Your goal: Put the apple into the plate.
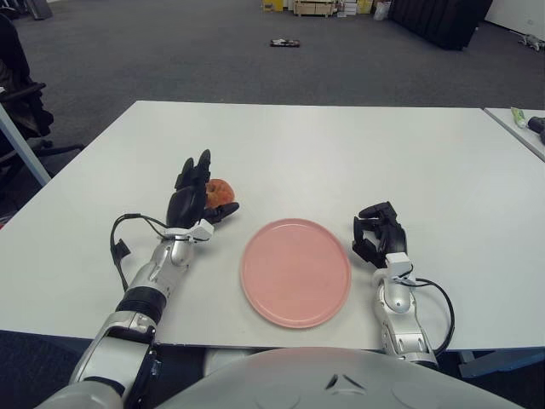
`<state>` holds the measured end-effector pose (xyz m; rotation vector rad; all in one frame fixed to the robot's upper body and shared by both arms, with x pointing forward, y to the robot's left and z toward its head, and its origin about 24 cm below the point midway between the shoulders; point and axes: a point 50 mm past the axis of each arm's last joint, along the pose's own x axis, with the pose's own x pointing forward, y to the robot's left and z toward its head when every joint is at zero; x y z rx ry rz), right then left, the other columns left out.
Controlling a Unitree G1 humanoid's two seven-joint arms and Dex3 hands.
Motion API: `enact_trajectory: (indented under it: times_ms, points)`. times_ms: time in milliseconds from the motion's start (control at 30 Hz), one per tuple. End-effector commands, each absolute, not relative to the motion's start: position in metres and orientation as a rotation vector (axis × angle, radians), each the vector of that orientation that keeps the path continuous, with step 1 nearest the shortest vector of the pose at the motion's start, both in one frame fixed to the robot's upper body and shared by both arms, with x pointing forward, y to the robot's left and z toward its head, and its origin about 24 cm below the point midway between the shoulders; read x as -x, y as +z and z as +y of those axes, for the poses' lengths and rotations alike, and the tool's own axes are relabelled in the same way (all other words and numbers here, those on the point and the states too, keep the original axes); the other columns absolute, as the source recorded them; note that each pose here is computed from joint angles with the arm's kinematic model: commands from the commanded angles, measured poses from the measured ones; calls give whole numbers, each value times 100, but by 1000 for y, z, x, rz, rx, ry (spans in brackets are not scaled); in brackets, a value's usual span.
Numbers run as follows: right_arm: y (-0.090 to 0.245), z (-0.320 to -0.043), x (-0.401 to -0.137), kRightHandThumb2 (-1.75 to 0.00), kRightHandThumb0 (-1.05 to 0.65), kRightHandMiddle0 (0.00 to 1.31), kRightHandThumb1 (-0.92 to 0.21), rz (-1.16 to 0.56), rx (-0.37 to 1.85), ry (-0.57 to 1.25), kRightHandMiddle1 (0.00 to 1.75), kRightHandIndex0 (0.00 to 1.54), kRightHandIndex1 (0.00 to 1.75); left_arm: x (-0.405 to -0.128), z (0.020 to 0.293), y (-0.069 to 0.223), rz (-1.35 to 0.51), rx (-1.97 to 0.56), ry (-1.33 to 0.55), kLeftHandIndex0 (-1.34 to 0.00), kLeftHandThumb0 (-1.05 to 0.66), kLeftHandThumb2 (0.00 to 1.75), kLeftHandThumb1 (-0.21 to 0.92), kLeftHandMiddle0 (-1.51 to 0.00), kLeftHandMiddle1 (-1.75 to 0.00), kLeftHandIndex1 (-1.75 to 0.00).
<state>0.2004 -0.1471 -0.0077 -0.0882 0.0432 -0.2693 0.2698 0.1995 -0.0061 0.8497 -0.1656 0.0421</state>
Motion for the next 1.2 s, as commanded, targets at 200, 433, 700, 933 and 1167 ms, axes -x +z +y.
enact_trajectory:
  times_ms: [200, 433, 700, 933, 1167]
  points:
    - [-13, -150, -197, -84, -38, 33, -70, 89, 92, -286, 175, 61, 141, -282, 207, -4, -117, -876, 43, 0, -105, 16, 90, 0, 0, 0]
    - [-13, -150, -197, -84, -38, 33, -70, 94, 90, -288, 175, 61, 139, -286, 210, -7, -70, -876, 42, 0, -105, 17, 91, 0, 0, 0]
    - [-12, -149, -197, -81, -37, 31, -72, 97, 85, -293, 175, 60, 138, -291, 212, -6, -39, -884, 17, 0, -105, 17, 92, 0, 0, 0]
    - [-12, -149, -196, -81, -38, 32, -71, 99, 95, -306, 175, 61, 139, -294, 211, -5, -29, -912, -27, -1, -103, 23, 91, 0, 0, -7]
    - [-12, -150, -196, -82, -38, 32, -71, 92, 90, -300, 175, 61, 140, -298, 210, -5, -28, -989, -89, 0, -98, 30, 87, -4, -2, -31]
